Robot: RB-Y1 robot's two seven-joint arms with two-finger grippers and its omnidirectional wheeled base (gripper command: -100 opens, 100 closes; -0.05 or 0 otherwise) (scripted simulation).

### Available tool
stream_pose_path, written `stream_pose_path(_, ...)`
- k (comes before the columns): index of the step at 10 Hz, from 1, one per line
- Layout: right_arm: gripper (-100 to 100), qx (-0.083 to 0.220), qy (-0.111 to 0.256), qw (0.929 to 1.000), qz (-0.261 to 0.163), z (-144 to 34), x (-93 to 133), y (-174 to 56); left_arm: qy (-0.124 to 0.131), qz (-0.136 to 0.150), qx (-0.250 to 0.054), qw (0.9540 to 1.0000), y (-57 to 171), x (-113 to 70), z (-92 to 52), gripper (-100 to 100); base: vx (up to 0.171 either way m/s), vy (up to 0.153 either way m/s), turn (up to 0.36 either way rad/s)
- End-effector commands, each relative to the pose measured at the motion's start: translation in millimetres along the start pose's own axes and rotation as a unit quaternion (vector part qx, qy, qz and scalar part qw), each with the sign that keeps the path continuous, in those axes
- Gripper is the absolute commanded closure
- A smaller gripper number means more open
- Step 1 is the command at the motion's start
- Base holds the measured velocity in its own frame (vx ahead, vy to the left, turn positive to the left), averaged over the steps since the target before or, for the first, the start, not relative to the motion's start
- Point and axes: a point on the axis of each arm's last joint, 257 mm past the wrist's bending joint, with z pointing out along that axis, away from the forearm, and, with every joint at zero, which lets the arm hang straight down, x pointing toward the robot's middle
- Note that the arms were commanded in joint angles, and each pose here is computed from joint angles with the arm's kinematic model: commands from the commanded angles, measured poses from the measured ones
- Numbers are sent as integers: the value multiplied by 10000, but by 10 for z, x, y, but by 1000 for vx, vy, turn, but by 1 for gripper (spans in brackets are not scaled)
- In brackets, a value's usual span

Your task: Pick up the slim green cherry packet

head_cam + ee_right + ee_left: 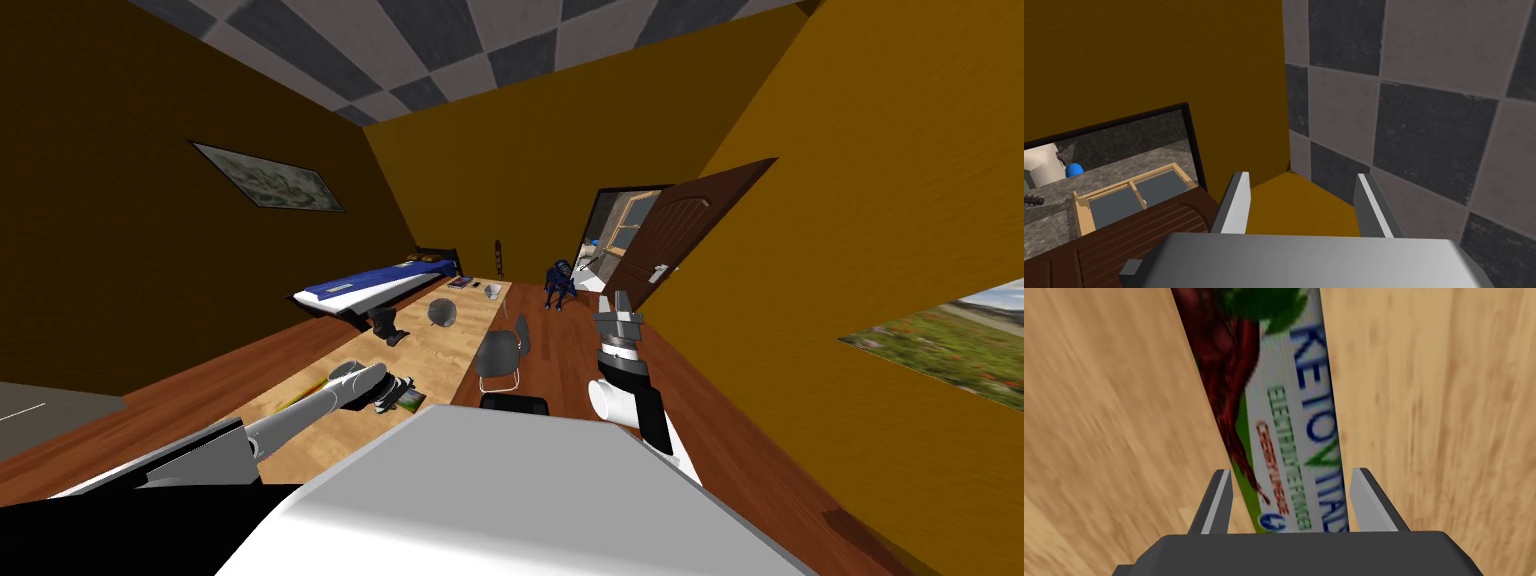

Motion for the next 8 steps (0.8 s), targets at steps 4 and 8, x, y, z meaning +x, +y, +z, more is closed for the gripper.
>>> stream_pose_path(4, 0, 0, 0, 10000, 0, 0, 0, 0, 0, 9, 2, 10000, 0, -1, 0, 0, 0, 0, 0)
stream_pose_path(8, 0, 0, 0, 10000, 0, 0, 0, 0, 6, 47, 4, 10000, 42, 103, -124, 0, -12, -25, 34)
